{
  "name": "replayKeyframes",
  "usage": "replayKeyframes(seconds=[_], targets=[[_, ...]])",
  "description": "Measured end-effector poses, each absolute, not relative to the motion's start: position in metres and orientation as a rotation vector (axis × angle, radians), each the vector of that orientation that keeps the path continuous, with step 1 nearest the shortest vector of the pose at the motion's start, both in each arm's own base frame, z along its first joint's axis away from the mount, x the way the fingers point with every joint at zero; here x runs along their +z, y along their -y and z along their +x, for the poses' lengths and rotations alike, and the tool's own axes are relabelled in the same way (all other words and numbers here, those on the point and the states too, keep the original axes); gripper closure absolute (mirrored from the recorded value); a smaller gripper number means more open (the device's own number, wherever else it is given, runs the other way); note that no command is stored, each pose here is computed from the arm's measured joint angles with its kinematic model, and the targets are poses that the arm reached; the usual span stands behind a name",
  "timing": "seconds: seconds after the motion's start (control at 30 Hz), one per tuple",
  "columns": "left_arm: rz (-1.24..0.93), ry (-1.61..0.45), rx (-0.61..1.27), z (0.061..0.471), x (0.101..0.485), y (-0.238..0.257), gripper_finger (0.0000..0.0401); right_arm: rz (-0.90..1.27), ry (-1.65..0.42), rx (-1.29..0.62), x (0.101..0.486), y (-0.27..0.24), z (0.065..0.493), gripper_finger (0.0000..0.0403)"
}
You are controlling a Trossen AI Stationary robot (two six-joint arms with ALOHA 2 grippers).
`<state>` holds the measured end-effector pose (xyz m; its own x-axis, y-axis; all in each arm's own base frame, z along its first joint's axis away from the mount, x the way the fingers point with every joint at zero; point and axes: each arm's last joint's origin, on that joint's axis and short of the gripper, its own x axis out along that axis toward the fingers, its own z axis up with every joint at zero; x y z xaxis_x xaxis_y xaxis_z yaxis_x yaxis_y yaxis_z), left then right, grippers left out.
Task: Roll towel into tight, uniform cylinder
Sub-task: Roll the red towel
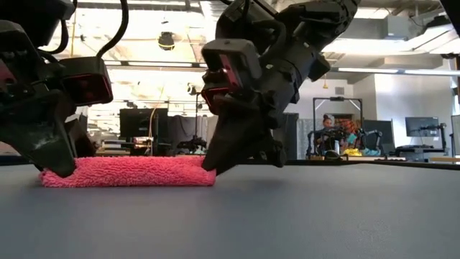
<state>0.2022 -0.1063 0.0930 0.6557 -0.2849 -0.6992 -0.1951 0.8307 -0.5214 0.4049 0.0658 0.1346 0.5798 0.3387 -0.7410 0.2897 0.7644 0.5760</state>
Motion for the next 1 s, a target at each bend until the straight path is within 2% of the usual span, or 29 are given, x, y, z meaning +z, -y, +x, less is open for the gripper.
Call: replayKeyframes(seconds=[0.2,0.33,0.43,0.57,0.73,0.83,1.0], targets=[[-0.614,-0.874,-0.052,0.203,0.093,0.105,0.0401,0.644,-0.979,0.076,0.149,-0.063,0.399,0.0283],[-0.619,-0.873,-0.048,0.203,0.093,0.104,0.0401,0.538,-0.936,0.092,0.165,-0.069,0.394,0.0264],[-0.625,-0.871,-0.040,0.204,0.093,0.104,0.0401,0.322,-0.842,0.129,0.172,-0.092,0.393,0.0260],[-0.635,-0.871,-0.035,0.204,0.093,0.102,0.0401,-0.113,-0.721,0.213,0.170,-0.138,0.387,0.0260],[-0.639,-0.869,-0.038,0.205,0.093,0.102,0.0401,-0.459,-0.649,0.029,0.157,-0.171,0.378,0.0259],[-0.639,-0.868,-0.039,0.205,0.093,0.102,0.0401,-0.466,-0.653,-0.014,0.157,-0.170,0.377,0.0259],[-0.638,-0.867,-0.041,0.205,0.093,0.102,0.0401,-0.460,-0.653,0.024,0.157,-0.170,0.378,0.0259]])
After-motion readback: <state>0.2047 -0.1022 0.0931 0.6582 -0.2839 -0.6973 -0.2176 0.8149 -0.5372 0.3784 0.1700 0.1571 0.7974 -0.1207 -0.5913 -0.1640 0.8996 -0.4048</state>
